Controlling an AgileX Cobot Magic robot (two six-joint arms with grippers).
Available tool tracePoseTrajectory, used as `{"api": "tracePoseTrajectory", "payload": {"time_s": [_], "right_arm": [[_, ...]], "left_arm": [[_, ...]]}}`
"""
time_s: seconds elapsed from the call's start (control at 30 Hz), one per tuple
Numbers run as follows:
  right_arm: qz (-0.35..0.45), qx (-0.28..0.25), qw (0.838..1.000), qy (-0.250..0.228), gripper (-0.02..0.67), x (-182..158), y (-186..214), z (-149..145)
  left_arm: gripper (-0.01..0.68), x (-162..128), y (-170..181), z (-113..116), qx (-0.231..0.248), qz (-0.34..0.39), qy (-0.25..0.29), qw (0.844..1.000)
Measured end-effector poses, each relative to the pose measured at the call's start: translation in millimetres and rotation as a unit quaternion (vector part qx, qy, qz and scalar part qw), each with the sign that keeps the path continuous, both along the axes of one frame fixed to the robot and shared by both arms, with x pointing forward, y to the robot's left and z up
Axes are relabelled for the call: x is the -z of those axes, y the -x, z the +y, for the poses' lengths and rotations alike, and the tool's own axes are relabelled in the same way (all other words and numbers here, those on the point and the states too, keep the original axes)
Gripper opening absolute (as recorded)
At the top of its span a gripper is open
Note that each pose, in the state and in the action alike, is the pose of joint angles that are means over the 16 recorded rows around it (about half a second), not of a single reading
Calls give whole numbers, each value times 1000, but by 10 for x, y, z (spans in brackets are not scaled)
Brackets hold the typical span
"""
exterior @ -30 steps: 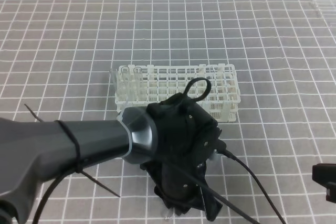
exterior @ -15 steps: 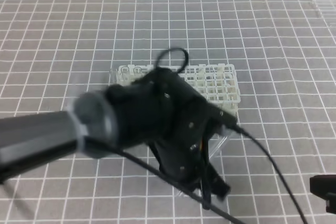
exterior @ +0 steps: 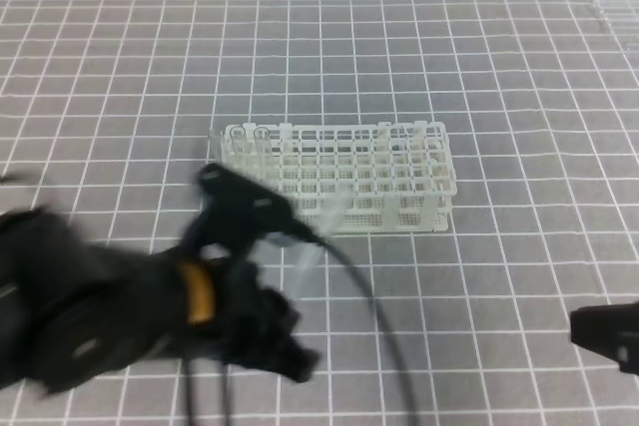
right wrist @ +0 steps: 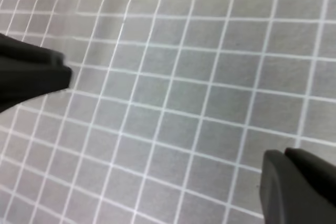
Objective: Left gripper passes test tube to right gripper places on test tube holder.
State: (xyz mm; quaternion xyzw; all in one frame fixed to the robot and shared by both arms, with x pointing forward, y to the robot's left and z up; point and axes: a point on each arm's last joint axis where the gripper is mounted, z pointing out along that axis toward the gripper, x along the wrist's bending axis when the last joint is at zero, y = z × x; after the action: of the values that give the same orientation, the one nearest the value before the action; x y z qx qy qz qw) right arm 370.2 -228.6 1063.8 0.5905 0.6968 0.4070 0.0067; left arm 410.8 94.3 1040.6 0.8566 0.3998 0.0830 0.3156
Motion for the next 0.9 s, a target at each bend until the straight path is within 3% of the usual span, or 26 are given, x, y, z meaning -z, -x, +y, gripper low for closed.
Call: {"api": "tracePoseTrajectory", "payload": {"time_s": [0.27, 0.53, 0.7, 0.9], "right_arm": [[-5, -67, 998, -7, -13, -116, -246, 327], [-99, -136, 986, 8, -13, -255, -360, 794], [-211, -149, 966, 5, -13, -327, -253, 946], [-347, -138, 927, -27, -13, -294, -29, 967]], "left_arm": [[65, 178, 233, 454, -49, -59, 112, 991], [71, 264, 334, 604, -68, -120, 204, 969], [64, 271, 340, 620, -70, -146, 234, 959], [58, 234, 334, 611, -60, -172, 252, 950]]}}
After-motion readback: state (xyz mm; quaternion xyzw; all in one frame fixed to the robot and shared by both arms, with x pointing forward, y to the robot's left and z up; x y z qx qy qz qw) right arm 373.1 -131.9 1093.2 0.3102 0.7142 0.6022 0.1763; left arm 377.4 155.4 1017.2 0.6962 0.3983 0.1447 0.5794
